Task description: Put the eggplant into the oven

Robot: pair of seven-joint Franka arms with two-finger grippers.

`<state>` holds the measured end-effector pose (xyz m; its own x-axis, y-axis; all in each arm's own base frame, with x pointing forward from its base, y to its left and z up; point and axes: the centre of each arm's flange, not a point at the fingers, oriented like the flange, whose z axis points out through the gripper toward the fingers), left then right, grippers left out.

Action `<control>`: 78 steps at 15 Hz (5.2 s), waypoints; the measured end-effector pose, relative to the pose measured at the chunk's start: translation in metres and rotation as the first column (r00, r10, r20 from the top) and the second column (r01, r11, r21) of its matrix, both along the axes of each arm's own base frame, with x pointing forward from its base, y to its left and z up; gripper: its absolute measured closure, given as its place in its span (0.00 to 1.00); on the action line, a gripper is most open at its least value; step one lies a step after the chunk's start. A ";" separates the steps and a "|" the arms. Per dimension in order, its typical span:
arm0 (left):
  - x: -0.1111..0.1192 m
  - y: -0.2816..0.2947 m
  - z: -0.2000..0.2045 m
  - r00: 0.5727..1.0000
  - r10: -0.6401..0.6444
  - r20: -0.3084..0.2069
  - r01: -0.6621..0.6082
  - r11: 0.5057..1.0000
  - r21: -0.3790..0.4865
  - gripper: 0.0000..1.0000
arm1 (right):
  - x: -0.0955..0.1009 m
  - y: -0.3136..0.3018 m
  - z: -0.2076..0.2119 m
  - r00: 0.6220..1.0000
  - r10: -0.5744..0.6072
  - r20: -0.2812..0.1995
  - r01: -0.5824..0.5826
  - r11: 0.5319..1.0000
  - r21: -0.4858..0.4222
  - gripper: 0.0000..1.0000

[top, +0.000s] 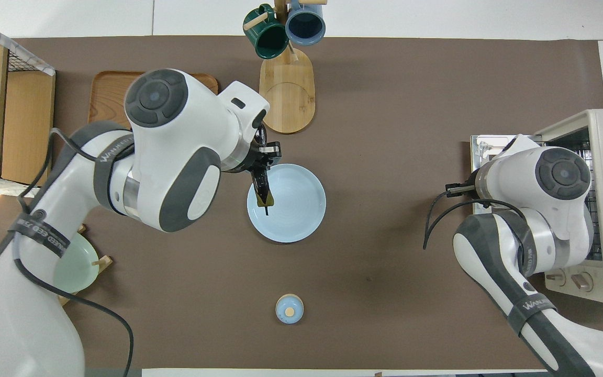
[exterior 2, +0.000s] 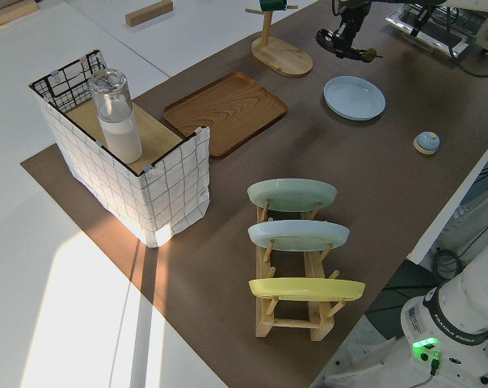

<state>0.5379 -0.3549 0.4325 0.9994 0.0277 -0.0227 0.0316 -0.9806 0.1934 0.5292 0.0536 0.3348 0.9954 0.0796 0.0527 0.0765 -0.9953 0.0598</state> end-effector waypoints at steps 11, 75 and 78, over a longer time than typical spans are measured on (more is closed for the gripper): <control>-0.062 -0.041 -0.106 0.997 -0.073 0.020 0.072 0.997 0.011 0.65 | 0.007 0.041 0.022 0.998 -0.055 -0.044 0.061 0.988 0.144 0.32; -0.008 0.305 0.178 0.993 -0.110 -0.052 0.118 0.978 0.173 0.00 | -0.015 -0.022 0.078 0.980 0.004 -0.197 -0.050 0.972 -0.231 0.97; -0.006 0.305 0.180 0.993 -0.110 -0.033 0.114 0.978 0.174 0.00 | -0.016 -0.080 0.067 0.983 0.011 -0.184 -0.049 0.978 -0.205 0.97</control>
<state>0.5318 -0.0500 0.6120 0.9956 -0.0788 -0.0500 -0.0780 -0.9968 0.0188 0.5136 -0.0267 0.4015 0.9838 0.0997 -0.1487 0.1346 -0.9595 0.2473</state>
